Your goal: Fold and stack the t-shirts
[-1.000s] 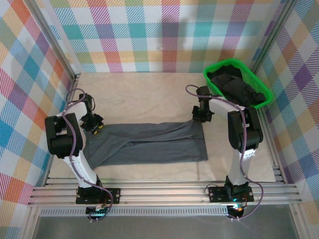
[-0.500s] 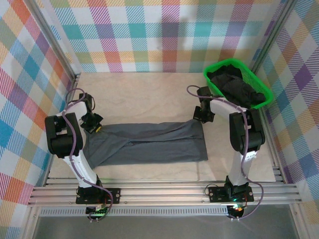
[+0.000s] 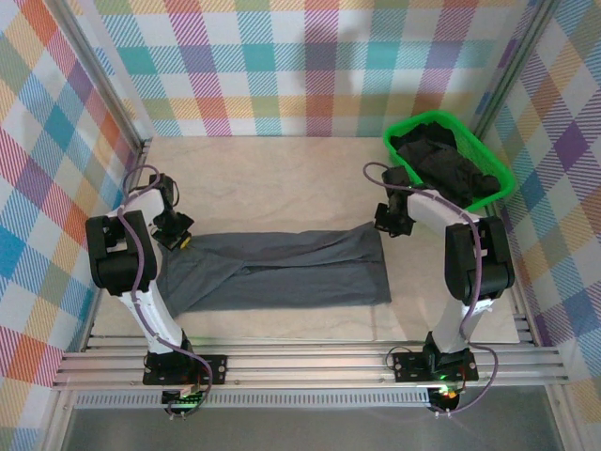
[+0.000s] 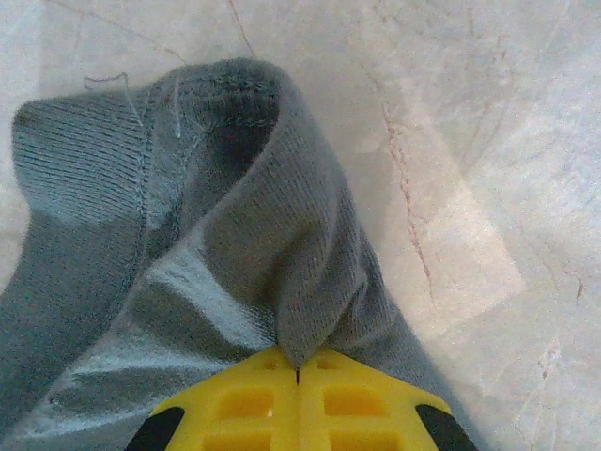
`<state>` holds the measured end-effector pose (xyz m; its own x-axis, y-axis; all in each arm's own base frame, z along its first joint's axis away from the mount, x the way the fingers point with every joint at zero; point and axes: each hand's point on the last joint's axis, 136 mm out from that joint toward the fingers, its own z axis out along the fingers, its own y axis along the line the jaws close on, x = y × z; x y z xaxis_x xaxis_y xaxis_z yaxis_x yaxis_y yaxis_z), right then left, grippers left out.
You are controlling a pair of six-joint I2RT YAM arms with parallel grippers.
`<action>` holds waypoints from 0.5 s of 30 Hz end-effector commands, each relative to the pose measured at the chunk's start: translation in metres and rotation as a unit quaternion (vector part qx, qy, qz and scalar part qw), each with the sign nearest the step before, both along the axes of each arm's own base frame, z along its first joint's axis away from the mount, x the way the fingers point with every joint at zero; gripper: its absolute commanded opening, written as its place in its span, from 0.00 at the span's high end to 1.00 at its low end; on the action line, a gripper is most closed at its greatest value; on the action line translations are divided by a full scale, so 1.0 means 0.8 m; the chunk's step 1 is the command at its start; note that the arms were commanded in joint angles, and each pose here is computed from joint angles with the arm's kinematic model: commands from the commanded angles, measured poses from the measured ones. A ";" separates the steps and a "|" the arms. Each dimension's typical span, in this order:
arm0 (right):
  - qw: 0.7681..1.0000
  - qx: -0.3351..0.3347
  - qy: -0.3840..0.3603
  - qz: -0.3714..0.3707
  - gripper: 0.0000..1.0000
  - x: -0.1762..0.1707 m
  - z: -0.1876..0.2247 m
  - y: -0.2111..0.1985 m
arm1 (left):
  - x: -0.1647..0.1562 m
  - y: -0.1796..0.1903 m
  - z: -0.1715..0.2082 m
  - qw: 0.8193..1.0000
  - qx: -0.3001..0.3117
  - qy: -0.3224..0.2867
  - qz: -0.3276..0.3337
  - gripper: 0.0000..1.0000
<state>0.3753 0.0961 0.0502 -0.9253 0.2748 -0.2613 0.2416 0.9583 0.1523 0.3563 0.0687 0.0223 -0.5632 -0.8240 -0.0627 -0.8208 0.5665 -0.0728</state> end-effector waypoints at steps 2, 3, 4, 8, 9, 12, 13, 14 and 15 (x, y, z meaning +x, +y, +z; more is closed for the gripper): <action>0.998 0.048 0.024 0.021 0.72 -0.007 -0.015 0.026 | -0.005 0.009 -0.016 1.000 0.004 0.018 0.014 1.00; 0.998 0.046 0.028 0.023 0.71 -0.006 -0.019 0.026 | -0.006 0.009 -0.017 1.000 0.003 0.019 0.014 1.00; 0.998 0.045 0.029 0.023 0.71 -0.004 -0.020 0.026 | -0.006 0.008 -0.017 1.000 0.003 0.019 0.013 1.00; 0.999 0.037 0.013 0.031 0.69 0.014 -0.017 0.026 | -0.007 0.008 -0.017 1.000 0.003 0.021 0.012 1.00; 0.999 0.035 0.010 0.033 0.69 0.018 -0.017 0.026 | -0.007 0.008 -0.016 1.000 0.003 0.020 0.011 1.00; 0.999 0.031 0.004 0.042 0.66 0.030 -0.014 0.028 | -0.007 0.008 -0.015 1.000 0.003 0.019 0.010 1.00; 0.998 0.031 0.002 0.046 0.65 0.033 -0.013 0.029 | -0.007 0.008 -0.015 1.000 0.003 0.020 0.010 1.00; 0.998 0.030 0.000 0.049 0.64 0.036 -0.012 0.030 | -0.007 0.008 -0.015 1.000 0.003 0.019 0.010 1.00; 0.998 0.030 -0.001 0.051 0.64 0.039 -0.012 0.031 | -0.007 0.008 -0.014 1.000 0.002 0.019 0.010 1.00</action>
<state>0.3936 0.1168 0.0343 -0.9473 0.2307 -0.2222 0.1859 0.9609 0.2051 0.3565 0.0687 0.0224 -0.5578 -0.8276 -0.0622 -0.8244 0.5612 -0.0738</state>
